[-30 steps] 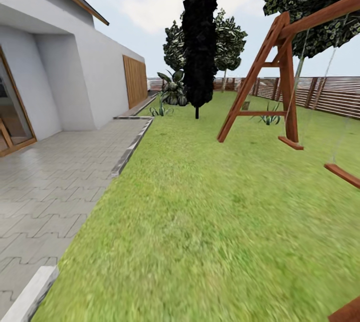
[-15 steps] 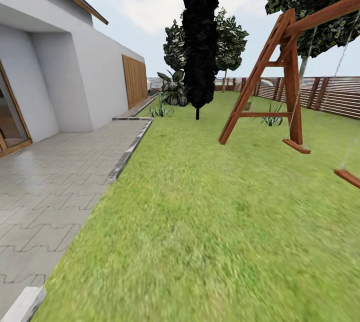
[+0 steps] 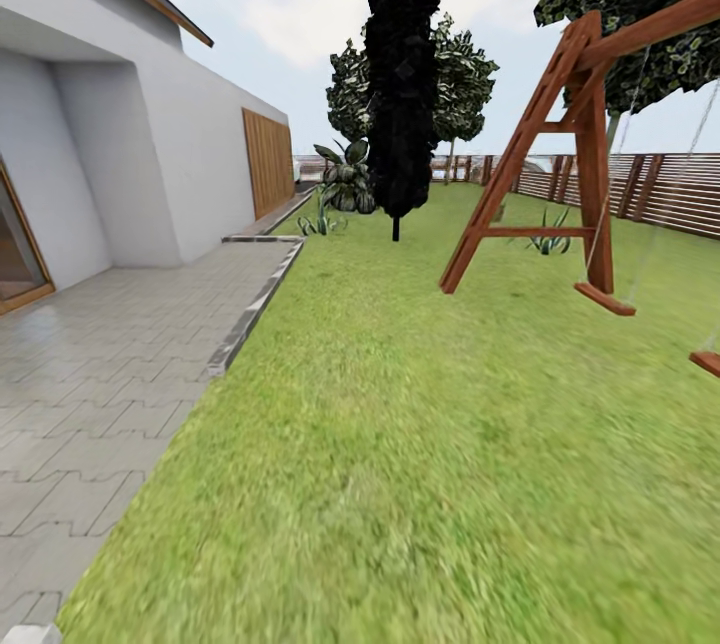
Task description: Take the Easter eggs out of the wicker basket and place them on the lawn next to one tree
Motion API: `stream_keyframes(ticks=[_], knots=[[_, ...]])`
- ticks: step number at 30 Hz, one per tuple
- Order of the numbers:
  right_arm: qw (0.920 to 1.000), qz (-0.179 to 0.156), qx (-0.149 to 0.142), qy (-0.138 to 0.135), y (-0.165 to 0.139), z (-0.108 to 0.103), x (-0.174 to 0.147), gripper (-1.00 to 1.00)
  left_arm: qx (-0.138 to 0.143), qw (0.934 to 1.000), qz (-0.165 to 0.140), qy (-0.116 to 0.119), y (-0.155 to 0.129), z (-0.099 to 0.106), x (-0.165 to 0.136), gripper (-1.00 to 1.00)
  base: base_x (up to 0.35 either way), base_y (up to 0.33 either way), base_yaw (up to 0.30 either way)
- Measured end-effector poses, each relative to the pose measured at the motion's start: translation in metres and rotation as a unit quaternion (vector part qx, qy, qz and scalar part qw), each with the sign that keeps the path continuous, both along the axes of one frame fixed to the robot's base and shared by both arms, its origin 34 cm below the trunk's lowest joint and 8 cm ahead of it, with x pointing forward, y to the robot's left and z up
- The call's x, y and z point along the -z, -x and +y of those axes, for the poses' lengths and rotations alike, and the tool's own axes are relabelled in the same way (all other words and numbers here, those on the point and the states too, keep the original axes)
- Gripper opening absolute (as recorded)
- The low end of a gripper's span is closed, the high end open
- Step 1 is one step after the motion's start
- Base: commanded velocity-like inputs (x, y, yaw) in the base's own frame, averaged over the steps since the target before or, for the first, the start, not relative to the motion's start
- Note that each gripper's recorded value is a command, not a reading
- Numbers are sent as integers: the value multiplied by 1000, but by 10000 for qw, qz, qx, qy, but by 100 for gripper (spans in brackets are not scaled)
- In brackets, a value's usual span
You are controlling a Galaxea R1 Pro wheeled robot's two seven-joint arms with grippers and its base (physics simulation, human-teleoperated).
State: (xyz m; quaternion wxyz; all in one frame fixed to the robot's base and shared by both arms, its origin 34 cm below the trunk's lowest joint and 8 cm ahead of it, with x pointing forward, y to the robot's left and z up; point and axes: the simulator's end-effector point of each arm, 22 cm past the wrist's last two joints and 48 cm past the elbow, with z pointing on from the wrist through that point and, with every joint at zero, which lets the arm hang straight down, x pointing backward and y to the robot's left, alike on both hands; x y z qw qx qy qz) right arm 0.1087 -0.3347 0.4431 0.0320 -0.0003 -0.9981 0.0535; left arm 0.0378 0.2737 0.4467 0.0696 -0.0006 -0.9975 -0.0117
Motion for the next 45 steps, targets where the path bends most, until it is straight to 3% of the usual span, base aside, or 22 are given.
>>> stream_keyframes(ticks=[45], knots=[[10000, 1, -14, -1, 0, 0, 0, 100, -6, 10000, -1, 33, 0, -5, 0, 100, 345, 0, 0]])
